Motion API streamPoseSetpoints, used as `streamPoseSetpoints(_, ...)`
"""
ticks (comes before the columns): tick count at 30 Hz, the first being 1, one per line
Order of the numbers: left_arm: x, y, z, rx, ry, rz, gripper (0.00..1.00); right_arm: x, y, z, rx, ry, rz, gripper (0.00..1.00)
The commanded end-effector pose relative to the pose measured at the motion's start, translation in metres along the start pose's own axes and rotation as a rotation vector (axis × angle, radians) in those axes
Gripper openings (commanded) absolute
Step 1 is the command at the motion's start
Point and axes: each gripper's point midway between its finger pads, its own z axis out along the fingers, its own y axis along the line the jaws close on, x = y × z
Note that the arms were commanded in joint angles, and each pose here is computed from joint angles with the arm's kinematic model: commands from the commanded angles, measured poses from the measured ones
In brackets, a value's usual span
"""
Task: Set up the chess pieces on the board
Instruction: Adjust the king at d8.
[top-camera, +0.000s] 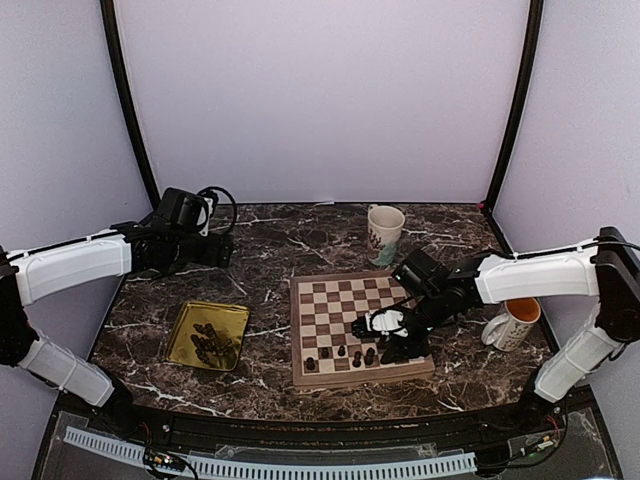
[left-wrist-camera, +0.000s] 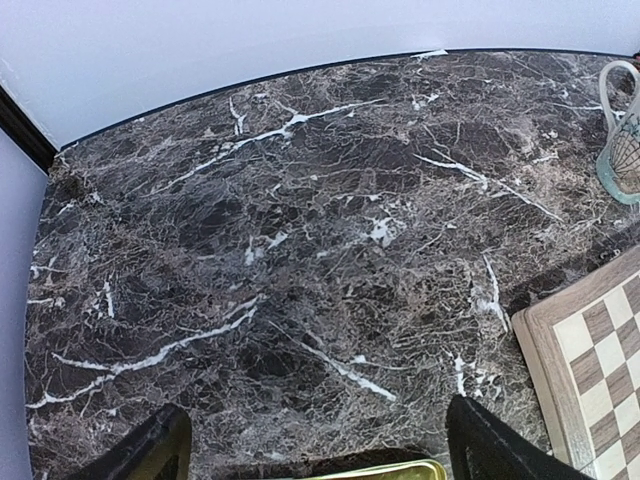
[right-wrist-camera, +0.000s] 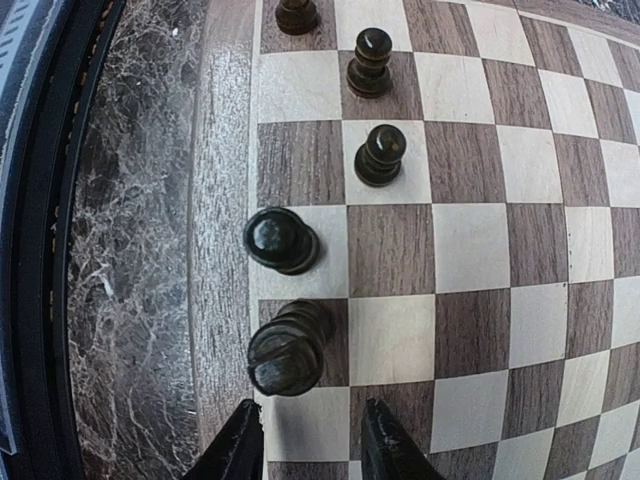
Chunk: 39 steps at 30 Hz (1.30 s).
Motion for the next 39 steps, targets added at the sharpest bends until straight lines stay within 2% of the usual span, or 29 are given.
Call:
streamPoseSetpoints(1,-0.005,-0.002,-0.004,0.024,0.002,0.019,0.91,-0.024,0.001,-0.015,-0.025,-0.072,0.0,0.37)
streamPoseSetpoints(7,-0.005,-0.005,-0.004,0.038,0.003,0.022,0.9,-0.033,0.003,-0.014,-0.068,-0.093,0.001,0.41)
streamPoseSetpoints(17,-0.003,-0.01,-0.001,0.063,0.013,0.032,0.88,-0.04,0.003,-0.015,-0.079,-0.109,0.001,0.41)
streamPoseSetpoints(31,-0.001,-0.013,0.001,0.078,0.026,0.043,0.86,-0.042,0.006,-0.011,-0.118,-0.098,0.0,0.19)
streamPoseSetpoints(39,0.0,-0.015,0.003,0.084,0.033,0.05,0.85,-0.037,0.008,-0.017,-0.09,-0.087,-0.013,0.13)
